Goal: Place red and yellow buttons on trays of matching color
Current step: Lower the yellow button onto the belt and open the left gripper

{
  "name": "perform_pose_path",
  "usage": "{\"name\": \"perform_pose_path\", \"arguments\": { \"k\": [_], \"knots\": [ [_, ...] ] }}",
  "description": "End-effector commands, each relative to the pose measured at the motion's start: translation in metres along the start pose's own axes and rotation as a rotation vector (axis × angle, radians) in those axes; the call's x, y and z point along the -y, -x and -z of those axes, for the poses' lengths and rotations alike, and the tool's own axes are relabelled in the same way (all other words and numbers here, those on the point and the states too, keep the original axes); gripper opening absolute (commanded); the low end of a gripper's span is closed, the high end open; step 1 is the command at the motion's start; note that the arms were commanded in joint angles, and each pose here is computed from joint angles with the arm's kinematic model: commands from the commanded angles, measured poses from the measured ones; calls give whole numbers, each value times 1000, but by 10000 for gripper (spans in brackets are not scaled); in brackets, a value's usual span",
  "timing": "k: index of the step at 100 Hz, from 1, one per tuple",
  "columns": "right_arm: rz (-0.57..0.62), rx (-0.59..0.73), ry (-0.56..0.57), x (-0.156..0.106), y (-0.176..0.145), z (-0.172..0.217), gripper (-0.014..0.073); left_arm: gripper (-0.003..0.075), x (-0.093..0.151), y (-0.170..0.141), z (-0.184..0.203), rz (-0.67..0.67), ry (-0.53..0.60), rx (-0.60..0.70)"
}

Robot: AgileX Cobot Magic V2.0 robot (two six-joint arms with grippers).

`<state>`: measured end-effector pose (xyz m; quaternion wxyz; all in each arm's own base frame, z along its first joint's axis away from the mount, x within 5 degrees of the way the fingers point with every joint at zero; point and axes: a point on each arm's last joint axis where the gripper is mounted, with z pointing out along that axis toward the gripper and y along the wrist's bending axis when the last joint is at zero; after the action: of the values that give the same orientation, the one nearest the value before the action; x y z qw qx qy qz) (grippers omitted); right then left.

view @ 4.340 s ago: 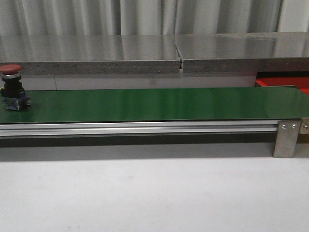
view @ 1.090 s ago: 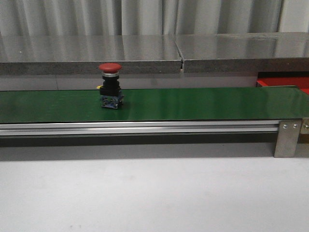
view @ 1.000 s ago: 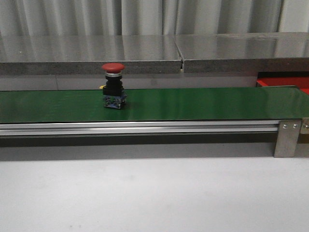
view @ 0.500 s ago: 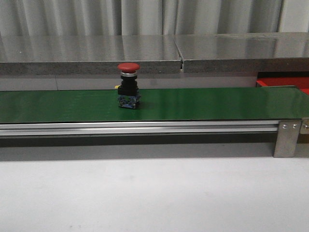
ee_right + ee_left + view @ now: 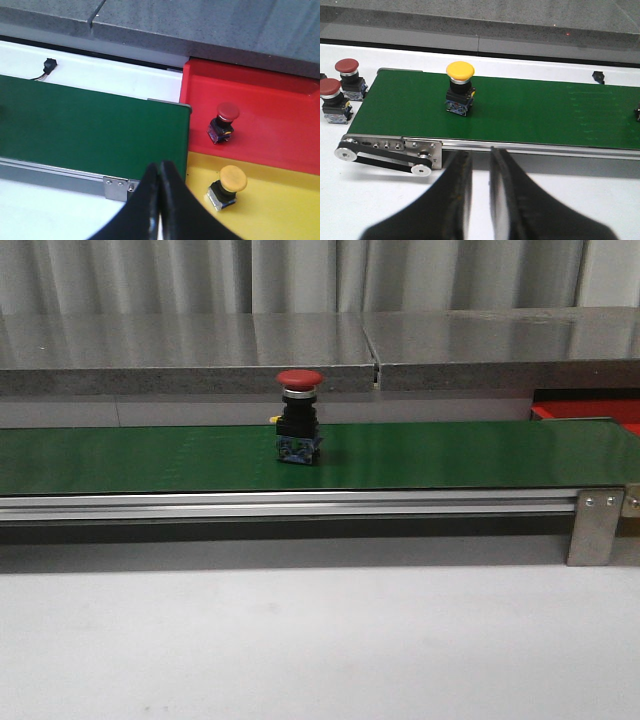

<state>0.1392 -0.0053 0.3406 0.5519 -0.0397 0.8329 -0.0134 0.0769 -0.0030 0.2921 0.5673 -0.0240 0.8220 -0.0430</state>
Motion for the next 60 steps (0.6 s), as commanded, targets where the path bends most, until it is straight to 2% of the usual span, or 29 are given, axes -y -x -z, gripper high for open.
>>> {"name": "perform_pose_path", "arguments": {
  "k": [1, 12, 17, 24, 36, 43, 50, 60],
  "knots": [
    [2, 100, -28, 3, 14, 5, -68, -18, 2, 8, 7, 3, -29, 96],
    [1, 82, -22, 2, 11, 4, -57, -19, 2, 6, 8, 3, -29, 97],
    [1, 66, -15, 1, 10, 4, -20, -19, 2, 6, 8, 3, -29, 97],
    [1, 40, -4, 0, 7, 4, 92, -19, 2, 6, 8, 5, -30, 97],
    [2, -4, 14, -1, 3, 4, 412, -19, 2, 6, 8, 4, -29, 95],
    [-2, -24, 25, -2, 2, 4, 566, -19, 2, 6, 8, 4, -29, 95],
    [-7, -43, 37, -3, 0, 4, 659, -19, 2, 6, 8, 4, -29, 95],
    [-42, -40, 59, -5, 0, 4, 652, -19, 2, 6, 8, 4, -29, 95]
  ]
}}
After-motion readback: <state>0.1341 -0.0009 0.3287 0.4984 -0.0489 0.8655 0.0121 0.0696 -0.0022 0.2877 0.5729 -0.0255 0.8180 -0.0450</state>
